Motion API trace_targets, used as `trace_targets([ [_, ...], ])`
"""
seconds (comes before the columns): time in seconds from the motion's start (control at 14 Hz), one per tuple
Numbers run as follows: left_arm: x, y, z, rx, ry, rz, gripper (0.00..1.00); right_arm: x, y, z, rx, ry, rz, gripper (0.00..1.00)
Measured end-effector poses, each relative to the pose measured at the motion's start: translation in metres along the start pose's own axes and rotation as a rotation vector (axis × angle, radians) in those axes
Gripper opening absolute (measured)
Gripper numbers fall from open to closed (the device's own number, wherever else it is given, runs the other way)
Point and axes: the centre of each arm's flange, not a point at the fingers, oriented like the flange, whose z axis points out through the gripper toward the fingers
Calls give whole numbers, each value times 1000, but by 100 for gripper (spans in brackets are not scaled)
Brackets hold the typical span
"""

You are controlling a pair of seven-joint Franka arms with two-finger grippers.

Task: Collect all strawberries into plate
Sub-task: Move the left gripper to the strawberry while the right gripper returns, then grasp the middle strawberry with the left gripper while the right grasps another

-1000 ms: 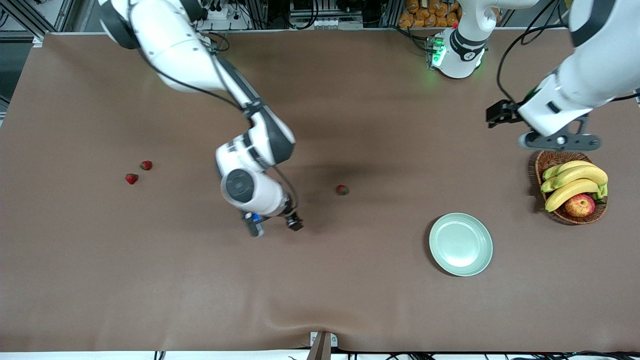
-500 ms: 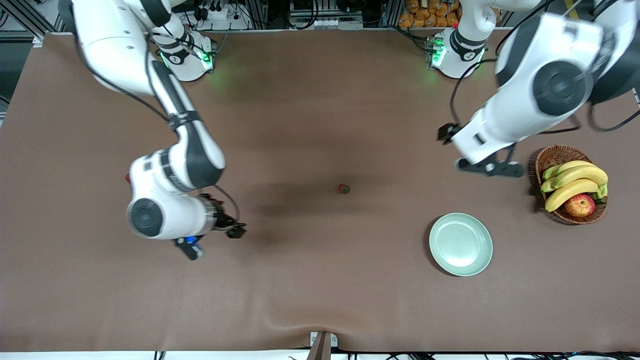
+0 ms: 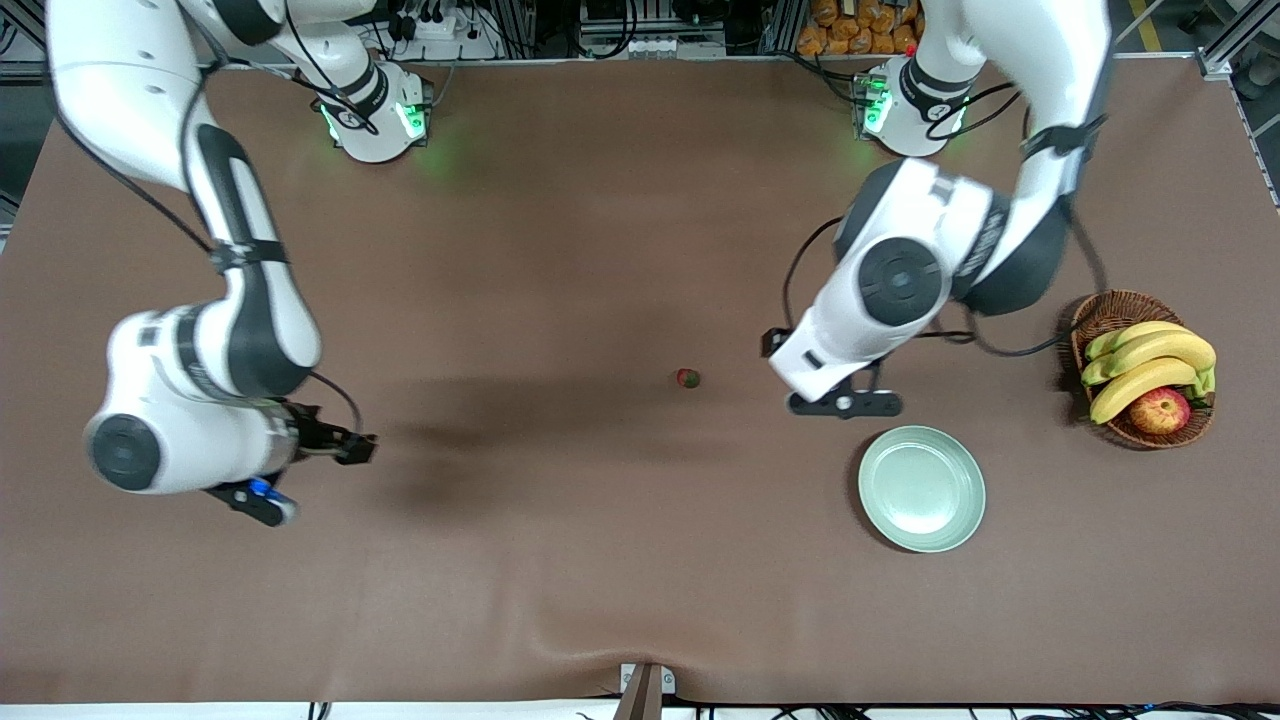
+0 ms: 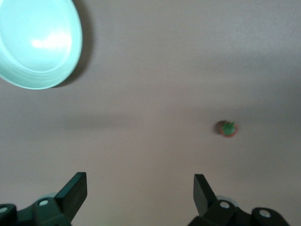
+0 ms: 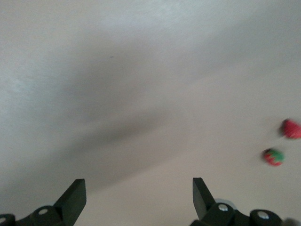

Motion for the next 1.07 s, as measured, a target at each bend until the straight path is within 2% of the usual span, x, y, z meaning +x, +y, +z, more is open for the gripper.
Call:
trace_targets([
  [0.29, -10, 56, 39, -10, 27, -80, 100, -4, 94, 11, 37, 18, -80, 100],
  [0.5, -20, 96, 71, -28, 55, -131, 100, -14, 124, 29, 5, 16, -87, 100],
  [0.79, -24, 124, 110, -42, 75, -161, 100, -17, 163, 63, -12, 104, -132, 100],
  [1.07, -20, 131, 133, -56, 100, -189, 100, -15, 216, 101, 3, 153, -160, 100],
])
